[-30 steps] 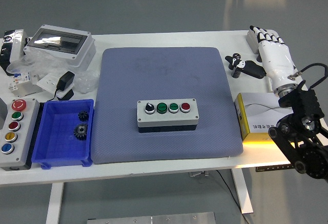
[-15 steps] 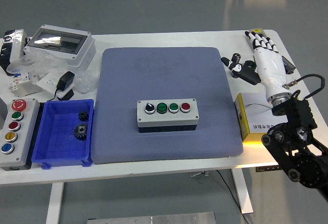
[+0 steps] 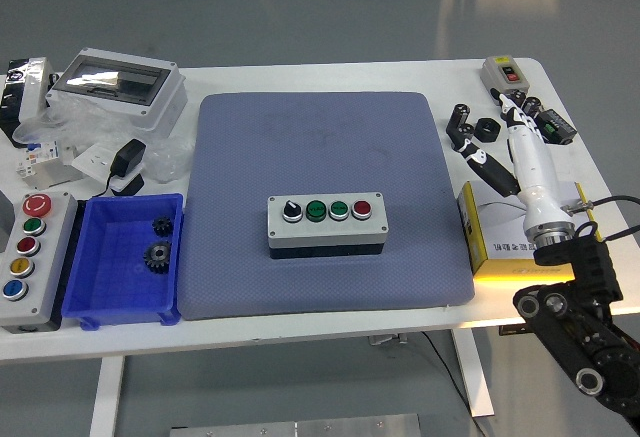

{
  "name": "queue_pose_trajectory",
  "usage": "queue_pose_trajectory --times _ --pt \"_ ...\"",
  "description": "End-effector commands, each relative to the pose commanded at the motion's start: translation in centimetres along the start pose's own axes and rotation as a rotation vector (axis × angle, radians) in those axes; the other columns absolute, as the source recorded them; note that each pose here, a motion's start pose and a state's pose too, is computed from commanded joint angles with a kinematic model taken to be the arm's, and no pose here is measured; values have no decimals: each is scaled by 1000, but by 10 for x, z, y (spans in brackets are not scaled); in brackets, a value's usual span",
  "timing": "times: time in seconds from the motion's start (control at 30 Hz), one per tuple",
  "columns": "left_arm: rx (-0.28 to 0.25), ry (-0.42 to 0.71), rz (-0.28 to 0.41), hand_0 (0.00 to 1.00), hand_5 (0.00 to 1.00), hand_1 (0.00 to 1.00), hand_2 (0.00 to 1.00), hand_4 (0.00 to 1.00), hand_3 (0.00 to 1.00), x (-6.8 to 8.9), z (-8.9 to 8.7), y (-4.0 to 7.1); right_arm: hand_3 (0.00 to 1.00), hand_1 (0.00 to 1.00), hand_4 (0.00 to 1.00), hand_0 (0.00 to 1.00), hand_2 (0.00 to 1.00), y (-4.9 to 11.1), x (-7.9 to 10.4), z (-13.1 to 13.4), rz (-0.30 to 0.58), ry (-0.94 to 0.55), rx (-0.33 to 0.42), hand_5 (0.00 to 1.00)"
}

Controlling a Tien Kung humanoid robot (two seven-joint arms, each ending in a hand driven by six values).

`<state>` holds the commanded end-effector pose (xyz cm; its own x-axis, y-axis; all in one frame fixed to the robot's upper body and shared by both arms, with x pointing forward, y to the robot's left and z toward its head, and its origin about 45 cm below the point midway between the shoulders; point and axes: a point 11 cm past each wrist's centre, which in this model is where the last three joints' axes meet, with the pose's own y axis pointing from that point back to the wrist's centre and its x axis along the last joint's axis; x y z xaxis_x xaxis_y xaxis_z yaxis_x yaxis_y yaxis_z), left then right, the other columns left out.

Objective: Pick up the button,place it on the desk,press the button,press the button

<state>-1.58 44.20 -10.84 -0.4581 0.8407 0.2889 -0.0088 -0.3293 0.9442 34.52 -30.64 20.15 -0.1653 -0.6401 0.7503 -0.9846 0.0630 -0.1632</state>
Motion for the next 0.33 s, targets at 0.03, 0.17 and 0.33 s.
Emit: queue_pose_trajectory --times 0.03,0.17,0.33 --pt "-1 0 0 653 226 624 620 804 680 0 0 0 998 998 998 998 998 -1 3 1 9 3 -2 998" --pt "0 0 -4 654 233 626 620 803 679 -1 -1 0 998 998 998 998 998 -1 7 3 25 10 -8 998" --pt "0 -1 -4 654 233 626 620 803 679 -1 -1 0 998 998 998 998 998 -1 8 4 31 29 -12 998"
